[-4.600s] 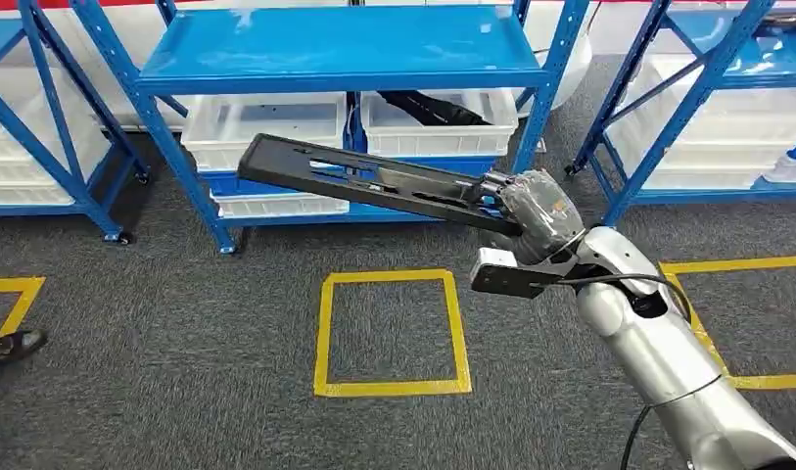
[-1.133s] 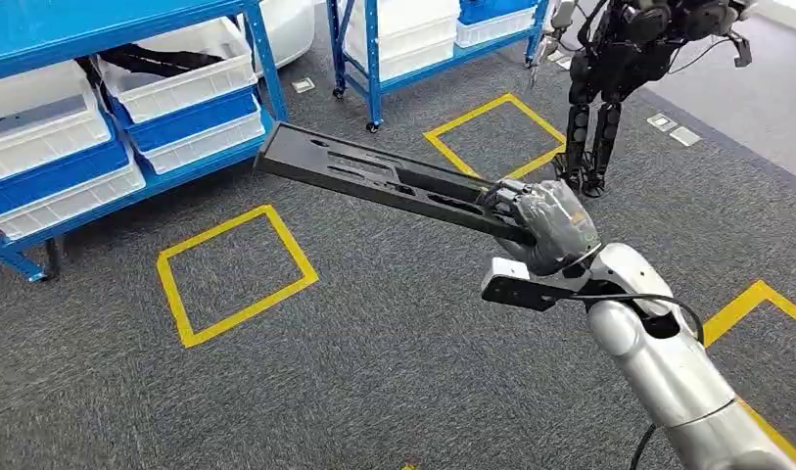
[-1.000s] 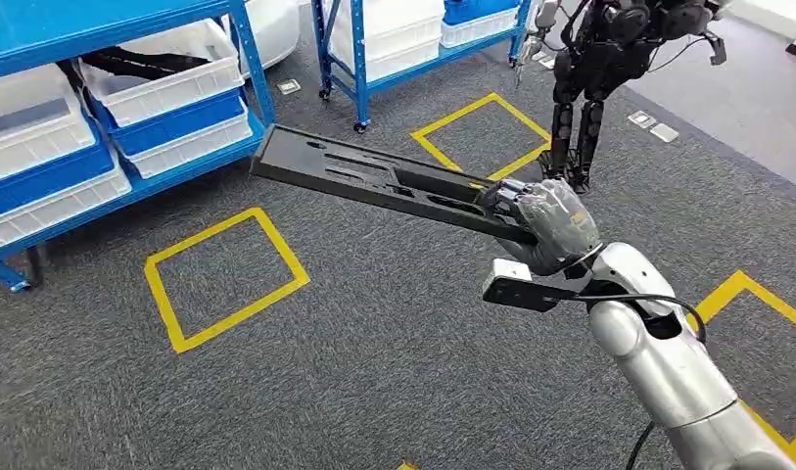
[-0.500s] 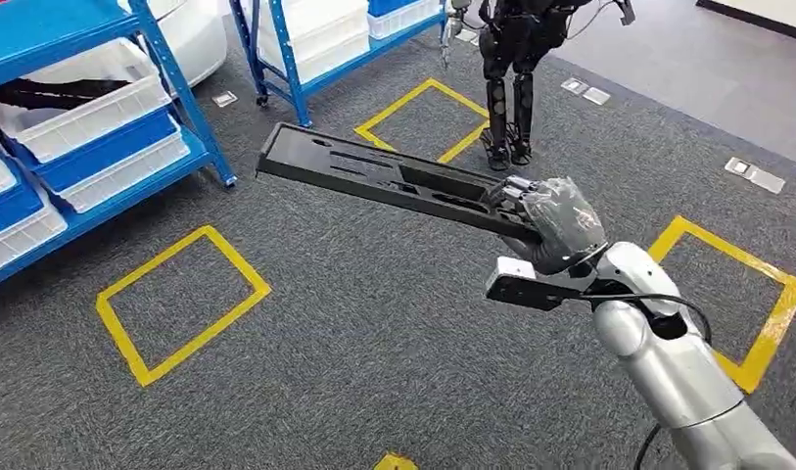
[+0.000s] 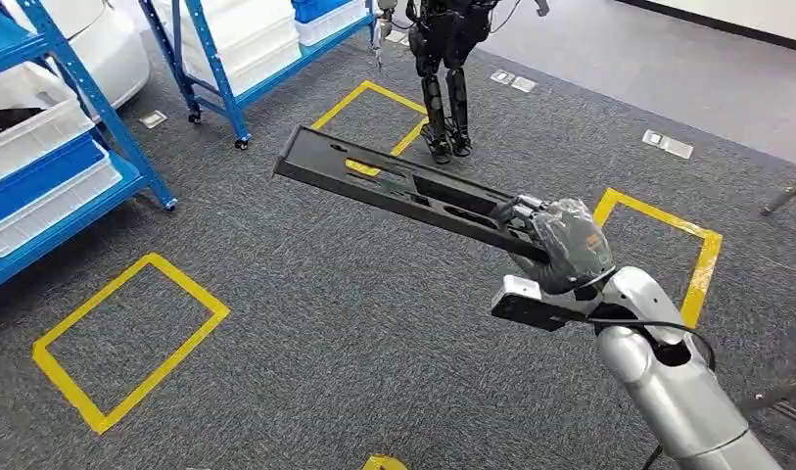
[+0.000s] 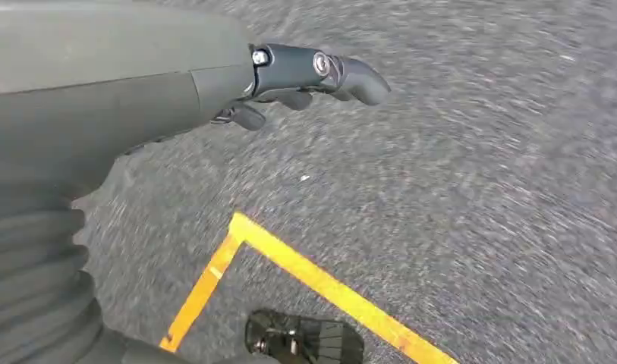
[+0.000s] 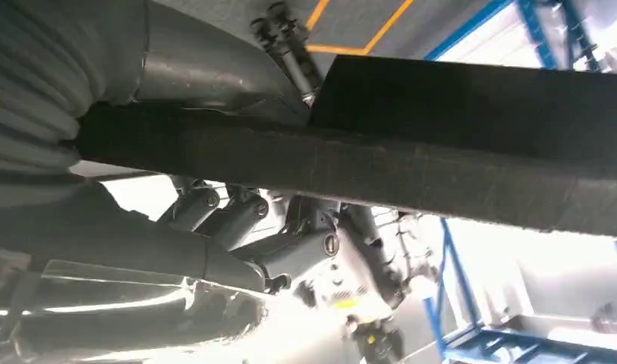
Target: Take the parts from the cabinet and place them on the table.
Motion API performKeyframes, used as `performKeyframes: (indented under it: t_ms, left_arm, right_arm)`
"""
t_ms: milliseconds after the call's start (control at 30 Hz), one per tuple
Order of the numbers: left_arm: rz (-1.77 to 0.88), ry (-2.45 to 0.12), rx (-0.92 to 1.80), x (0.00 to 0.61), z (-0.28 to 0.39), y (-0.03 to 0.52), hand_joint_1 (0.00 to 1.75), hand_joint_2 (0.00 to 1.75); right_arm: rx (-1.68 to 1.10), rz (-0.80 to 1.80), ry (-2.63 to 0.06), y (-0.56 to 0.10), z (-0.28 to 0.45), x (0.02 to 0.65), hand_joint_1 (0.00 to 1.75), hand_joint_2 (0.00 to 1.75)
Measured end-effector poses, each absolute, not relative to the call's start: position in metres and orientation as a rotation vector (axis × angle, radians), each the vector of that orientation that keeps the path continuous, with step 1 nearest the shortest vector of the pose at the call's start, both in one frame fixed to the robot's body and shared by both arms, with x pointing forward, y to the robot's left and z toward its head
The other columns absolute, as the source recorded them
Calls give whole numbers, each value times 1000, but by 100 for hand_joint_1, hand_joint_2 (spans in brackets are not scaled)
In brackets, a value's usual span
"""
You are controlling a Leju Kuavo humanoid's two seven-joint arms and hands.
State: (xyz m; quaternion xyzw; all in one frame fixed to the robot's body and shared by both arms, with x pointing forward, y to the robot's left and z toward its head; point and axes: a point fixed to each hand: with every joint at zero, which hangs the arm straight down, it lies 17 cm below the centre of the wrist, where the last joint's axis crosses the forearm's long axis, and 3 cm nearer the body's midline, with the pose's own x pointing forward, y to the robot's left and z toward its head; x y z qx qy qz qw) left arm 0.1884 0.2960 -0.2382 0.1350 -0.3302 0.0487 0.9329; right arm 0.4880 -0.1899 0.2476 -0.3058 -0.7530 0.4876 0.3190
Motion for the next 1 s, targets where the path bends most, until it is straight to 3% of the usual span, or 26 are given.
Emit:
performKeyframes:
  t_ms: [1000]
  left_arm:
    - [-5, -681, 265, 196, -237, 288, 0, 175]
  right_arm:
    - [-851, 1212, -1927, -229, 240, 484, 171, 175]
